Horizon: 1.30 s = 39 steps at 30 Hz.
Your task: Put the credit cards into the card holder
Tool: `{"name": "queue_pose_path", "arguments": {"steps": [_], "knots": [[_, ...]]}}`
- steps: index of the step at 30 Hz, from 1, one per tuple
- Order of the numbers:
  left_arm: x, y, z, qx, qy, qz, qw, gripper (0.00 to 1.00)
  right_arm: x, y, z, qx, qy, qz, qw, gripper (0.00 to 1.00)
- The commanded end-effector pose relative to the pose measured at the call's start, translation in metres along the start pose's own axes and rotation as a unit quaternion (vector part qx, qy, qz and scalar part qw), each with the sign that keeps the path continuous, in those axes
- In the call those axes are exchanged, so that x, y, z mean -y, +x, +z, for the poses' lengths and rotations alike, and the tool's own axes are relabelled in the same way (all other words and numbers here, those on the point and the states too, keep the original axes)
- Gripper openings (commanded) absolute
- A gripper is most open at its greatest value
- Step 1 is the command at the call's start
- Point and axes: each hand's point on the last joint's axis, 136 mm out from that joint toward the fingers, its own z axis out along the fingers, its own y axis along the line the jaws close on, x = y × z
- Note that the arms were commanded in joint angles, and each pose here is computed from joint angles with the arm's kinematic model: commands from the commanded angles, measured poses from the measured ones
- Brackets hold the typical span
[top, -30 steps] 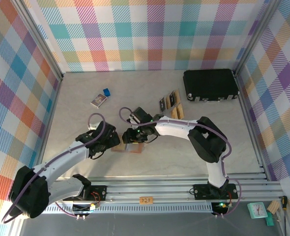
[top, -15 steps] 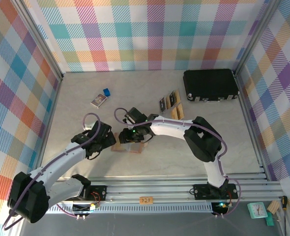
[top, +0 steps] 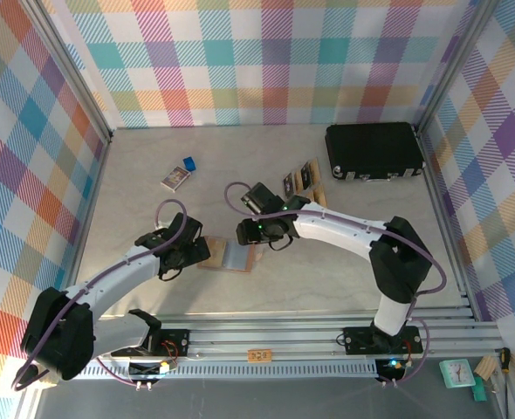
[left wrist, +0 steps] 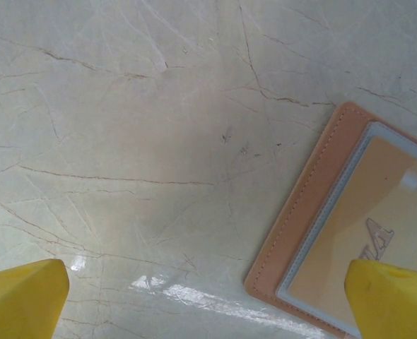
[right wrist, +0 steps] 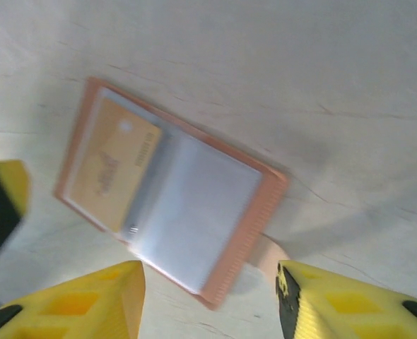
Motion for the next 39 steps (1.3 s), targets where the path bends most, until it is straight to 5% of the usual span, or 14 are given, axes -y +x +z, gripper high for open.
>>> {"name": "queue_pose_path", "arguments": {"steps": [1, 10, 21, 29, 33, 39], "knots": [[0.004, -0.007, -0.002, 0.005, 0.008, 0.004, 1.0, 1.0, 0.033, 0.027, 0.008, -0.028, 0.061, 0.003, 0.998, 0.54], [0.009, -0.002, 0.002, -0.01, 0.018, 0.006, 1.0, 1.0, 0.036, 0.034, 0.03, -0.042, 0.06, 0.009, 0.997, 0.48], [0.01, 0.005, 0.002, -0.023, 0.022, 0.015, 0.999, 1.0, 0.055, 0.039, 0.029, -0.053, 0.068, -0.011, 0.996, 0.0], [0.021, 0.012, 0.007, -0.034, 0.027, 0.034, 0.998, 1.0, 0.098, 0.039, 0.009, -0.055, 0.085, -0.024, 0.995, 0.0], [0.031, 0.015, 0.014, -0.043, 0.03, 0.043, 0.998, 1.0, 0.092, 0.034, -0.002, -0.046, 0.059, -0.019, 0.997, 0.27], [0.052, 0.016, 0.015, -0.044, 0.04, 0.063, 0.996, 1.0, 0.07, 0.019, -0.028, -0.009, 0.011, 0.01, 1.0, 0.36]]}}
